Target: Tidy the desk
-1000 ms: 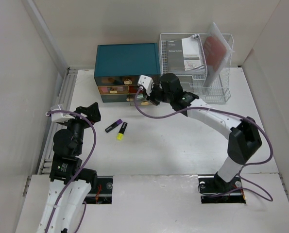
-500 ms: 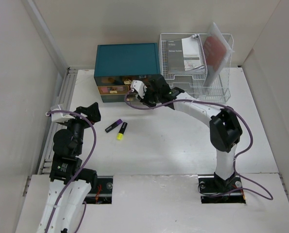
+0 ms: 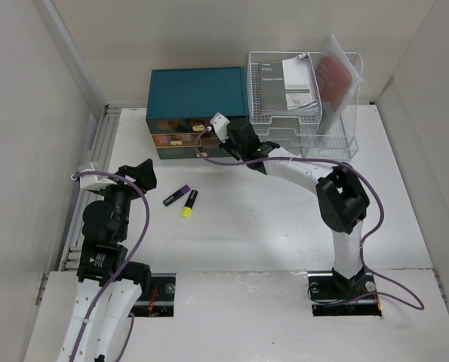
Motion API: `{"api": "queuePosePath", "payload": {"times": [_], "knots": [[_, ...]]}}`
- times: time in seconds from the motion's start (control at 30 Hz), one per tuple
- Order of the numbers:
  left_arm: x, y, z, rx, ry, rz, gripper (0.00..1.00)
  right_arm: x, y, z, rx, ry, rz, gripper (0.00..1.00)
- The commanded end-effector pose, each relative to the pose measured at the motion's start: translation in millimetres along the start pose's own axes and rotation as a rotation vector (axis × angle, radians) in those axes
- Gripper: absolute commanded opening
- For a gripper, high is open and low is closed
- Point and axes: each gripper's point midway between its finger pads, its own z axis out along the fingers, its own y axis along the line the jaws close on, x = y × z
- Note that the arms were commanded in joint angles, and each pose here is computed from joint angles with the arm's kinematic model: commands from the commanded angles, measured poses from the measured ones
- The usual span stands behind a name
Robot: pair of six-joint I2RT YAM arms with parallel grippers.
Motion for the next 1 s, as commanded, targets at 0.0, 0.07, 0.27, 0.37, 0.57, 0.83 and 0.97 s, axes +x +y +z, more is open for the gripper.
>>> {"api": "queuePosePath", "payload": {"times": [0.0, 0.07, 0.27, 0.37, 0.57, 0.83, 0.97], "knots": [[-9, -7, 1, 0.033, -0.036, 0.005, 0.98, -29, -31, 4, 0.17, -0.091, 0.044, 0.0], [-9, -7, 1, 0.033, -0.036, 0.005, 0.98, -30, -35, 8, 0.2, -0.1, 0.036, 0.0], [-9, -7, 1, 0.033, -0.036, 0.005, 0.98, -24, -41, 15, 0.267, -0.108, 0.044, 0.0], [-7, -7, 3, 0.029, -0.028, 0.008, 0.98, -27, -47, 10, 0.296, -0.121, 0.055, 0.0], [-2, -6, 6, 0.027, -0.007, 0.021, 0.98, -35, -17, -22, 0.047, -0.162, -0.047, 0.0], [36, -5, 33, 0.031, 0.152, 0.112, 0.92, -55, 68, -121, -0.594, -0.445, -0.274, 0.61], [59, -1, 43, 0.027, 0.23, 0.106, 0.8, -51, 68, -124, -0.617, -0.413, -0.224, 0.75]]}}
